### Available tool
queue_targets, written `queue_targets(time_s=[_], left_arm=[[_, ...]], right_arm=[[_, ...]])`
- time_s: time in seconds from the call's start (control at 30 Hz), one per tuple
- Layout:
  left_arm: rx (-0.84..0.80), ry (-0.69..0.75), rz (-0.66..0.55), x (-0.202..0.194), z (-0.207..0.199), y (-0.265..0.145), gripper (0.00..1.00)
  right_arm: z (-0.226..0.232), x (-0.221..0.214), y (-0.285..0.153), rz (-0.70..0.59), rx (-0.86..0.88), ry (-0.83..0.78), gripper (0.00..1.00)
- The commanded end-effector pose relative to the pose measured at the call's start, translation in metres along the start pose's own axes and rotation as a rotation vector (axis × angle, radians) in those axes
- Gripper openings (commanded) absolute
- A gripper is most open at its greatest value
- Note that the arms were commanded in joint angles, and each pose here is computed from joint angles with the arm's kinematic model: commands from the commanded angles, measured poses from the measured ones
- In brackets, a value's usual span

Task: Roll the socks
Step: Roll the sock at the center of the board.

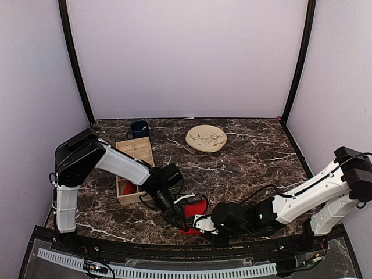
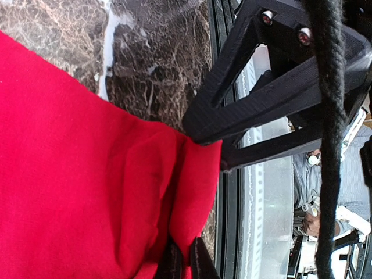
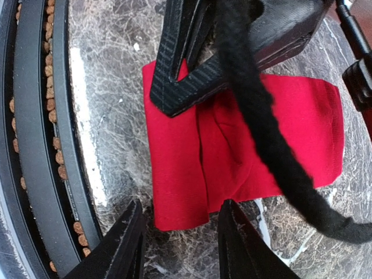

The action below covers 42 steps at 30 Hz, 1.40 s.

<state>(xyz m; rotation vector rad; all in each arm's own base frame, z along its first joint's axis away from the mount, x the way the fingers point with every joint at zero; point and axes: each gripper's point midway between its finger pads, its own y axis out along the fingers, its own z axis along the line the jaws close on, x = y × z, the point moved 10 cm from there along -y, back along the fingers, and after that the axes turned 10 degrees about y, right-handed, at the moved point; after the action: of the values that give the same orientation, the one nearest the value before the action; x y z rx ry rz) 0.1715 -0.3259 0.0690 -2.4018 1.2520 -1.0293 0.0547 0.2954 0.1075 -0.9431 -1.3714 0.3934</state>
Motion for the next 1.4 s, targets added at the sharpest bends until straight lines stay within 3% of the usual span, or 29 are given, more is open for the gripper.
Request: queue_targets(time_s=[0.0, 0.2, 0.73, 1.2, 1.37], left_arm=[[0.030, -0.096, 0.086, -0.024, 0.011, 0.006, 0.02], [0.027, -0.095, 0.087, -0.024, 0.010, 0.006, 0.02], [0.032, -0.094, 0.089, -0.022, 0.011, 0.004, 0.05], [0.129, -0.054, 0.033, -0.016, 0.005, -0.007, 0.36], [0.177, -0.042, 0.016, -0.016, 0.003, -0.013, 0.39]], right_arm=[[0.003, 0.009, 0.002, -0.017, -0.011, -0.032, 0.39], [0.004, 0.009, 0.006, -0.003, -0.009, -0.049, 0.35], [0.005, 0.002, 0.020, 0.069, 0.006, -0.058, 0.03], [-0.009, 0.001, 0.017, 0.077, 0.090, 0.048, 0.00], [-0.013, -0.001, 0.016, 0.077, 0.097, 0.086, 0.00]])
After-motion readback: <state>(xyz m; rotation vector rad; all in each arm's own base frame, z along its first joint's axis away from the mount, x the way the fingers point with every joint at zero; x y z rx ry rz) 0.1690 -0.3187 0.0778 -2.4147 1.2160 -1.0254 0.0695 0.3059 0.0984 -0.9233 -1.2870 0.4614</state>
